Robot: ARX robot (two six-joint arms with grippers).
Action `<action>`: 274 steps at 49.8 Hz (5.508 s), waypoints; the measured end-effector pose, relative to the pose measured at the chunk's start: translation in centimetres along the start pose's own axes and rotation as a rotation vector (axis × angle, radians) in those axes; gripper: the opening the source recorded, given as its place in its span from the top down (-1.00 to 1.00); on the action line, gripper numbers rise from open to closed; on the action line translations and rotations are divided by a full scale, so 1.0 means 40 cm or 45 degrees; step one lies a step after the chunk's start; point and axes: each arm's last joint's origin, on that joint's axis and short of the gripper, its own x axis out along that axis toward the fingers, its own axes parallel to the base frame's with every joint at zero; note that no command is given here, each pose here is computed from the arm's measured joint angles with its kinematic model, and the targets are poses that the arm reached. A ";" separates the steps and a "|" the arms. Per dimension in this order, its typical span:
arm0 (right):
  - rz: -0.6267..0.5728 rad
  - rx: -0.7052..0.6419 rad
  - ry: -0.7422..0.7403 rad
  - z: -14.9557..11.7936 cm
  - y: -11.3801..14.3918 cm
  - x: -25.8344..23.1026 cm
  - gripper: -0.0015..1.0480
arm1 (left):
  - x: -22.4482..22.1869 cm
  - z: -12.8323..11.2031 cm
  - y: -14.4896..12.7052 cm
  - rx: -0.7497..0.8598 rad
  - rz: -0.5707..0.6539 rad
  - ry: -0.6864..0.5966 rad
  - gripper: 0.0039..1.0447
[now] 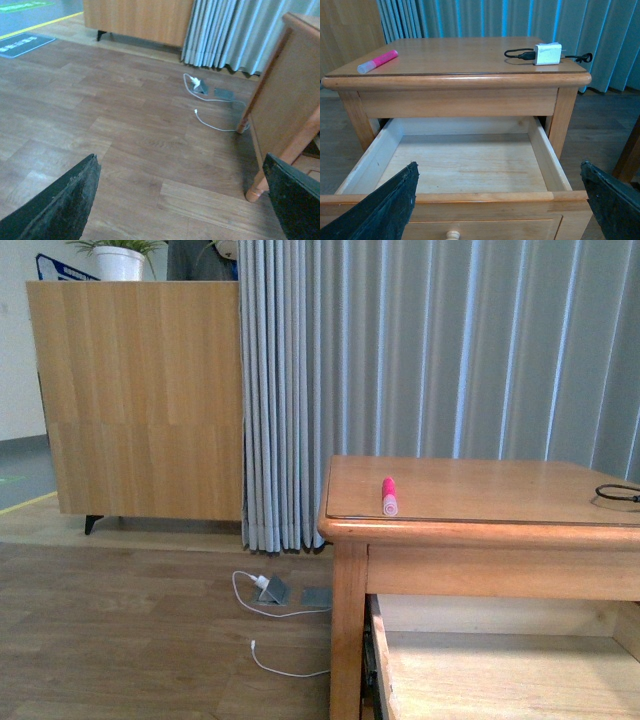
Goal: Place pink marker in drawer with both arms
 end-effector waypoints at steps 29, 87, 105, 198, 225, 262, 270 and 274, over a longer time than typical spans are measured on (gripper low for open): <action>0.001 0.000 0.000 0.000 0.000 0.000 -0.84 | 0.258 0.214 -0.239 0.005 -0.377 0.010 -0.89; 0.001 0.000 0.000 0.000 0.000 0.000 -0.84 | 0.761 0.184 -0.858 0.307 -0.580 0.332 -0.89; 0.001 0.000 0.000 0.000 0.000 0.000 -0.84 | 0.769 0.184 -0.866 0.325 -0.557 0.409 -0.79; 0.001 0.000 0.000 0.000 0.000 0.000 -0.84 | 0.587 -0.065 -0.906 0.734 -1.297 0.371 0.74; 0.000 0.000 0.000 0.000 0.000 0.000 -0.84 | 0.594 -0.067 -0.887 0.787 -1.133 0.412 -0.06; 0.001 0.000 0.000 0.000 0.000 0.000 -0.84 | 0.249 0.212 -0.263 0.290 -0.355 0.206 -0.89; 0.001 0.000 0.000 0.000 0.000 0.000 -0.84 | 0.158 0.173 -0.171 0.218 -0.233 0.208 -0.89; 0.001 0.000 0.000 0.000 0.000 0.000 -0.84 | 0.118 0.135 -0.124 0.170 -0.160 0.241 -0.89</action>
